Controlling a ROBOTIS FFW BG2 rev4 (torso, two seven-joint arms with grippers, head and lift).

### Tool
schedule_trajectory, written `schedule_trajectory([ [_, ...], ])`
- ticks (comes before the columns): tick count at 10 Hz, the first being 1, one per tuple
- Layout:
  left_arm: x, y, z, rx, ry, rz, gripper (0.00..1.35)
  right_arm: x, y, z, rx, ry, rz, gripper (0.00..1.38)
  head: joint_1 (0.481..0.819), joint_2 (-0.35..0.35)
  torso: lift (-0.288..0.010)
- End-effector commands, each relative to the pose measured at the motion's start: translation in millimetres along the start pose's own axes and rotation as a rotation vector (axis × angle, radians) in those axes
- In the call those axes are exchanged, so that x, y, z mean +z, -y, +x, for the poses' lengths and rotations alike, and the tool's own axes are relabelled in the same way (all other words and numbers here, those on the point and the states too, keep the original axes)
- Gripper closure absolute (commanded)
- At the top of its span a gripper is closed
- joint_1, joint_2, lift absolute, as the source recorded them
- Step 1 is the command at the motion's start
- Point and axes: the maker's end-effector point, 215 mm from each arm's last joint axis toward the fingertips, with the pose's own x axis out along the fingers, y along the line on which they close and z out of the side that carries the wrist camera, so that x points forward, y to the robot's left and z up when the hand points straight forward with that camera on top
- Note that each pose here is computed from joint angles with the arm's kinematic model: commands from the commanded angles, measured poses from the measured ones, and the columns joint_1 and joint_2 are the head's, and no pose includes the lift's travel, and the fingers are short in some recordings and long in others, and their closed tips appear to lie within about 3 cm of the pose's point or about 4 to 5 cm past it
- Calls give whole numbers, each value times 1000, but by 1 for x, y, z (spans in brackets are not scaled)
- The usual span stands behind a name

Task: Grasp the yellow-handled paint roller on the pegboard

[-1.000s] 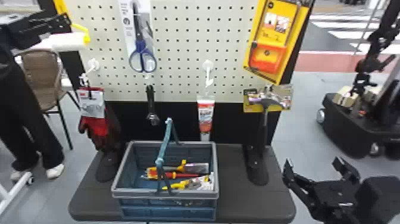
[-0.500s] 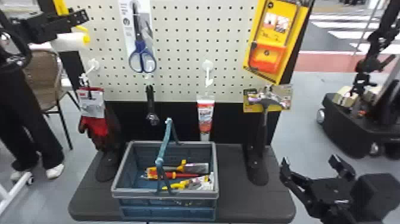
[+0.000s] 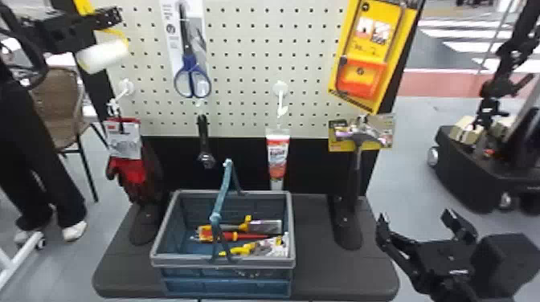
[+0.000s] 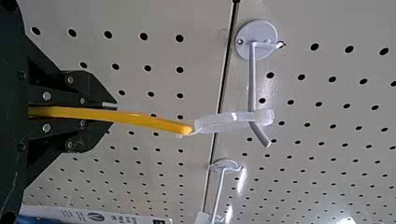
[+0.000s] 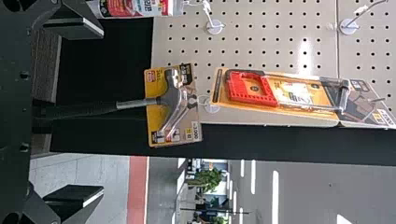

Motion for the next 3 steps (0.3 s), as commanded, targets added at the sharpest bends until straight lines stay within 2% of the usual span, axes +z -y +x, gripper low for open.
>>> schedule_trajectory([
  [1, -1, 0, 0, 2, -4, 6, 1147, -1, 0, 0, 0, -3, 0, 122, 549, 0, -100],
  [3, 0, 0, 0, 2, -1, 7, 1145, -1, 1, -1, -2, -2, 1, 122, 549, 0, -100],
])
